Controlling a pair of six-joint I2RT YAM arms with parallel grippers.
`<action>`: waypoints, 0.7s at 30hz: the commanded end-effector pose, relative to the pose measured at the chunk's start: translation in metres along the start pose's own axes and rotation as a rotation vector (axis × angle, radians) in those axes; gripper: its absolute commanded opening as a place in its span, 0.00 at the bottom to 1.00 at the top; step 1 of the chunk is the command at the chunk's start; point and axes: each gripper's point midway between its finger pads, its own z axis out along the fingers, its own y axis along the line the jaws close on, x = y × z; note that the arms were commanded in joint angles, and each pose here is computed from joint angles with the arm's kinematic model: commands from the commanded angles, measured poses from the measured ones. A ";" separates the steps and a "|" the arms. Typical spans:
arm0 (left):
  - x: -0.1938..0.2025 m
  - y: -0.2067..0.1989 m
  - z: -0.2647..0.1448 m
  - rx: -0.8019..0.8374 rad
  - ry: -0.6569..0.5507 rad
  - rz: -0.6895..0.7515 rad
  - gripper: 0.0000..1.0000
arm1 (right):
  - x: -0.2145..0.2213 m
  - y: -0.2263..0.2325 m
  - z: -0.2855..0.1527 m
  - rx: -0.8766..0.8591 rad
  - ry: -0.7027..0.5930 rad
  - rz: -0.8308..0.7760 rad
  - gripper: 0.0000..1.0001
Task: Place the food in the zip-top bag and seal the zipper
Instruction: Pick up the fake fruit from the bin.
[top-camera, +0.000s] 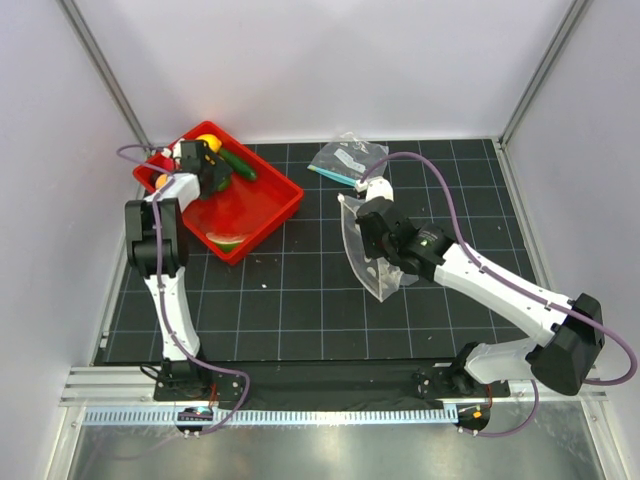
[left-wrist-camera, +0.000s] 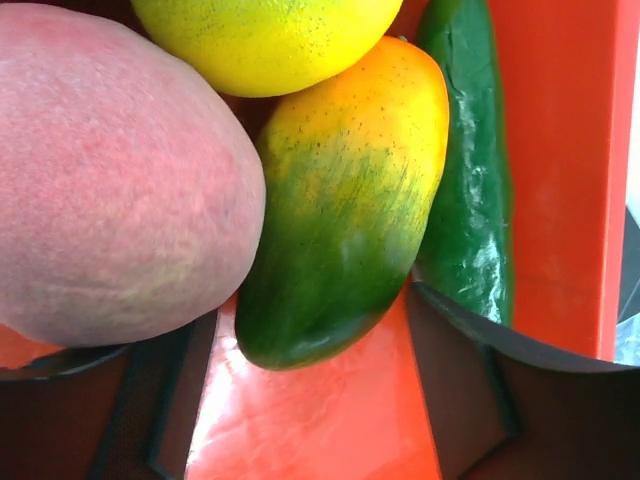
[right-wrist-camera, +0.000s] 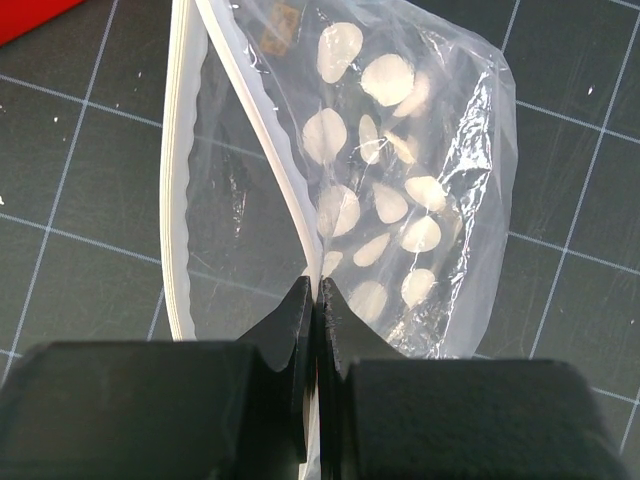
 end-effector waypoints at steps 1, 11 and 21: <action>-0.019 -0.011 0.008 0.029 -0.070 -0.014 0.75 | -0.016 0.002 -0.009 -0.026 -0.064 0.016 0.03; -0.034 -0.043 -0.025 0.181 -0.149 0.002 0.32 | -0.015 0.002 -0.009 -0.025 -0.061 0.018 0.03; -0.004 -0.086 -0.125 0.379 -0.136 0.046 0.29 | -0.018 0.003 -0.017 -0.047 -0.063 0.025 0.03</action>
